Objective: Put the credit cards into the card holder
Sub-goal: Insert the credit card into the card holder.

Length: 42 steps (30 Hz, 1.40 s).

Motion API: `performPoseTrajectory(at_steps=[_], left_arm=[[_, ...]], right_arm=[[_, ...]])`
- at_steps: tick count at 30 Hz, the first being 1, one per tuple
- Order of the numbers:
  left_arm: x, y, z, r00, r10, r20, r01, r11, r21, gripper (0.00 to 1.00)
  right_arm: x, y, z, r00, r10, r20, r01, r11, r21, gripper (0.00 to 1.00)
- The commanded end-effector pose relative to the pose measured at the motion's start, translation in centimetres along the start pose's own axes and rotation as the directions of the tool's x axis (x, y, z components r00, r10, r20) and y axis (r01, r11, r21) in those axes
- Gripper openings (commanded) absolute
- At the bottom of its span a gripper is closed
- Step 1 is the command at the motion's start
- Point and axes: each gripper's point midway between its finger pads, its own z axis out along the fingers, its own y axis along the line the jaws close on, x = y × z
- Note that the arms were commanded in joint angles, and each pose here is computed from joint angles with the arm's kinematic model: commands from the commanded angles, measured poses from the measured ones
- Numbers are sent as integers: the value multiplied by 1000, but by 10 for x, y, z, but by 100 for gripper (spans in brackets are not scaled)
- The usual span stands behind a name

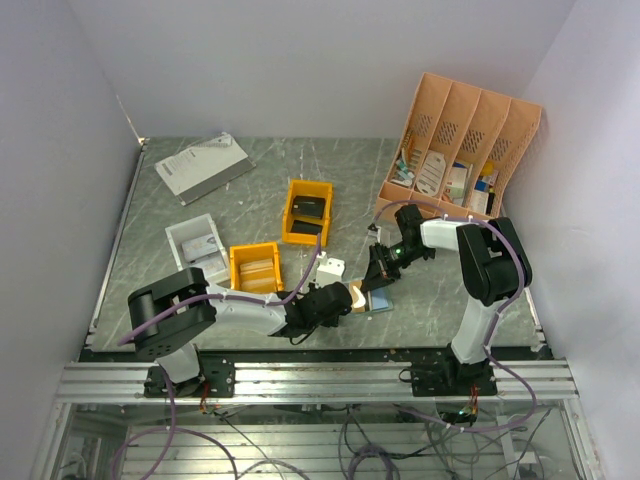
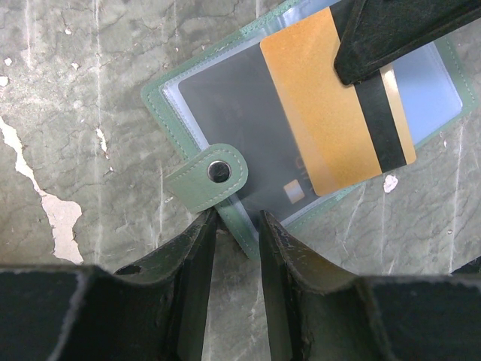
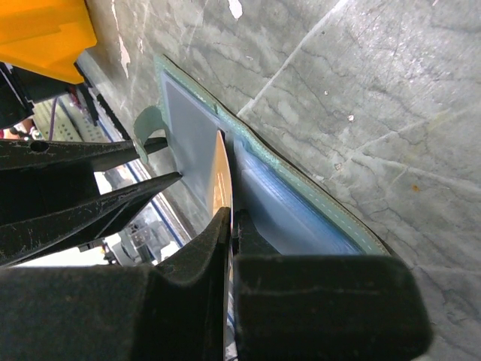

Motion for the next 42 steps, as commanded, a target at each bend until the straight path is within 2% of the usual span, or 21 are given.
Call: performPoseTrajectory(at_steps=[1, 42], left_arm=[[-1, 5, 3, 1000, 3, 2, -3, 1000, -31, 40], [-1, 7, 6, 1000, 12, -3, -12, 999, -36, 40]], right_arm=[[2, -18, 5, 1000, 4, -21, -2, 996, 84, 0], [2, -19, -2, 999, -26, -25, 29, 990, 135, 0]])
